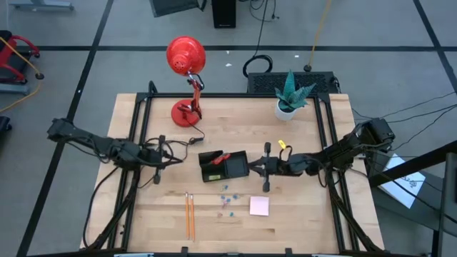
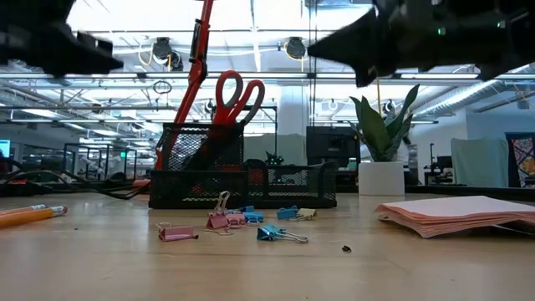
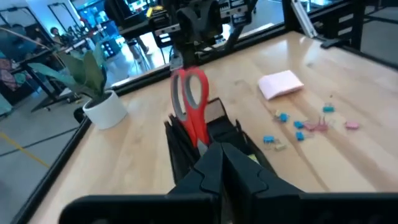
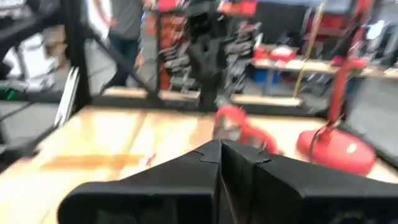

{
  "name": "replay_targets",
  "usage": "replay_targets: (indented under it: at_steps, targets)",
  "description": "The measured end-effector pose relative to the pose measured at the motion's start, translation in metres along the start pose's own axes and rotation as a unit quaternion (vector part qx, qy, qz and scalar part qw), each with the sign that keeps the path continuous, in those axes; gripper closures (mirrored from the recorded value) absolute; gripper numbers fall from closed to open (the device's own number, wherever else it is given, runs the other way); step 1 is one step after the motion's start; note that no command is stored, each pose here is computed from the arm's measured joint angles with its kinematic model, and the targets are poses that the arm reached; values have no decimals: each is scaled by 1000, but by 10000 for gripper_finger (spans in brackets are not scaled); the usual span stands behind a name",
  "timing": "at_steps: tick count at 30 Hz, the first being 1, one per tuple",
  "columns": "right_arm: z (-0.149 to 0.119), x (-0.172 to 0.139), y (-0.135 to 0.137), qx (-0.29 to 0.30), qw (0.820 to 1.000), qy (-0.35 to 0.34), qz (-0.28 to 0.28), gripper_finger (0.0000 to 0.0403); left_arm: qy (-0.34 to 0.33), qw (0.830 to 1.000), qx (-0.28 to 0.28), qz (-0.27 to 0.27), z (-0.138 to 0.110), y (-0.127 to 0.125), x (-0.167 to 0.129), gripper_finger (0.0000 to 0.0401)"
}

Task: Pick and place office supplies into organizer
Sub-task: Put the green binder clip into the desk organizer

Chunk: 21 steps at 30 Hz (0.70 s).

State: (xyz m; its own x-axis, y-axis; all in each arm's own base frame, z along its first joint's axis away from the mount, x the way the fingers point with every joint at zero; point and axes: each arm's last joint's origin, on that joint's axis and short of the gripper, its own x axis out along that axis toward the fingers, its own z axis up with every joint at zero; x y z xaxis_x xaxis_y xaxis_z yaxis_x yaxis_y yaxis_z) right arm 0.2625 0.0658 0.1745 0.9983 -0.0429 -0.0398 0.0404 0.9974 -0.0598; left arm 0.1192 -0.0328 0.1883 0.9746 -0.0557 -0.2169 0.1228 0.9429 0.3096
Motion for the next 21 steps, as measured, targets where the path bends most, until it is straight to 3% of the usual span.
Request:
replay_targets:
  at_steps: [5, 11, 17, 21]
  targets:
    - [-14, 0, -1, 29, 997, 70, 23, 402, -23, 1000, -10, 5, -35, -11, 6, 394]
    - [-11, 6, 19, 37, 985, 137, 98, 402, -1, 1000, -14, -1, -39, -12, 7, 386]
    - [15, 31, 42, 29, 960, 259, 105, 388, 0, 1000, -9, -1, -39, -12, 7, 370]
    - [28, 47, 53, 18, 948, 296, 111, 346, 0, 1000, -14, -1, -39, -12, 7, 374]
